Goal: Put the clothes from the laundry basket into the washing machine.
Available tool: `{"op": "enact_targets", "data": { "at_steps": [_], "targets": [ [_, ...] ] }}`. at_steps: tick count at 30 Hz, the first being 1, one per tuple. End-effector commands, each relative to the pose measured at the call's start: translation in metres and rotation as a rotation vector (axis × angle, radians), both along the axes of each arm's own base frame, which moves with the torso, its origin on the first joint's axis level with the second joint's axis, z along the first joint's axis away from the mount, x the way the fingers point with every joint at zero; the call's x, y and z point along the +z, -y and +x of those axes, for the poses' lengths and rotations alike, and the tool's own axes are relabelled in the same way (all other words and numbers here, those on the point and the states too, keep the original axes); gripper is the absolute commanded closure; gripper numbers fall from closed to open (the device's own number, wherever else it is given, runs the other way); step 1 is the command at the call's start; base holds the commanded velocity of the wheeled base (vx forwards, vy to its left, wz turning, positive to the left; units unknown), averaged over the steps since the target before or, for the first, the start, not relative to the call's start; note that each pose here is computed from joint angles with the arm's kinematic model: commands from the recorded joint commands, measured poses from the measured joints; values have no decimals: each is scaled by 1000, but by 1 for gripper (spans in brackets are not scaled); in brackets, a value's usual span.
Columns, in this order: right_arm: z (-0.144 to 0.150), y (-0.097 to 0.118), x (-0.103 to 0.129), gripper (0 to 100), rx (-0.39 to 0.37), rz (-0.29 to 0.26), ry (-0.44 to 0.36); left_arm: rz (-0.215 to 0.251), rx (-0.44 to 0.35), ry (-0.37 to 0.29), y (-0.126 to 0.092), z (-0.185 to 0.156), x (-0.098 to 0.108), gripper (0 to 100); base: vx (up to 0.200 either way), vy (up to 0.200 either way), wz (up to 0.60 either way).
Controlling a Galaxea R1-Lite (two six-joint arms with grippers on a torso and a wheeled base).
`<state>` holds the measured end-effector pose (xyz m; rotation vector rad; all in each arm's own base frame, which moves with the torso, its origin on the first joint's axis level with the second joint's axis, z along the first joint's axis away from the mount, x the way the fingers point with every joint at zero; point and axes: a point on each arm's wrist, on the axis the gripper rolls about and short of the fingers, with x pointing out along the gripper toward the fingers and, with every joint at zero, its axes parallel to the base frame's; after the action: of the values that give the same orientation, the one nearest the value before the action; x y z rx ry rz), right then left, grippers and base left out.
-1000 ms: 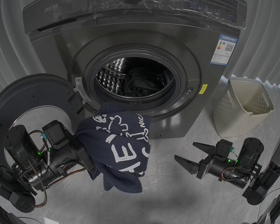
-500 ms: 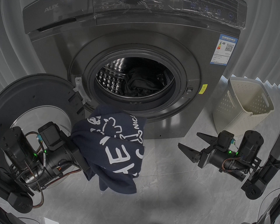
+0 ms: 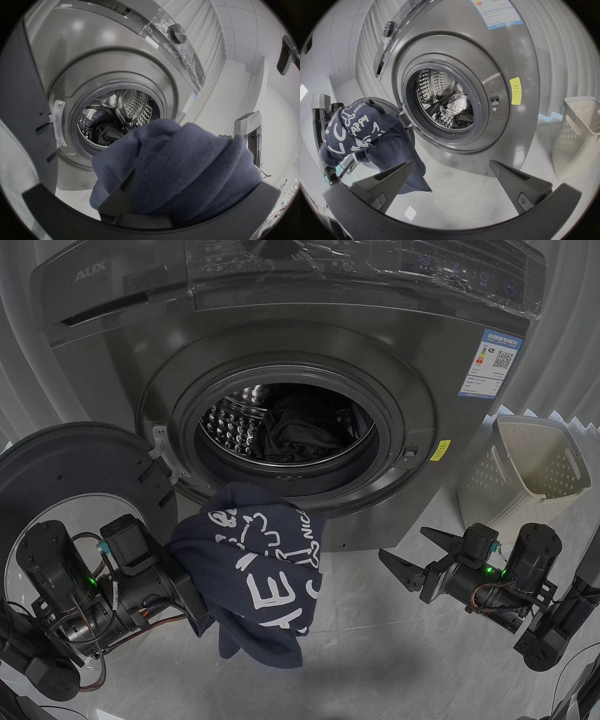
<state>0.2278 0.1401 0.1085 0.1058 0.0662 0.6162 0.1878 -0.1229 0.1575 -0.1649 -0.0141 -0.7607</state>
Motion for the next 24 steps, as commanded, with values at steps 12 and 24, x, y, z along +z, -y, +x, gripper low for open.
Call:
{"op": "enact_targets", "data": {
  "at_steps": [12, 24],
  "targets": [
    [-5, -7, -3, 0, 21, -3, -15, 27, 1, -33, 2, 4, -11, 100, 0, 0, 0],
    [-7, -9, 0, 0, 27, 5, -4, 0, -7, 0, 5, 6, -14, 100, 0, 50, 0]
  ]
}}
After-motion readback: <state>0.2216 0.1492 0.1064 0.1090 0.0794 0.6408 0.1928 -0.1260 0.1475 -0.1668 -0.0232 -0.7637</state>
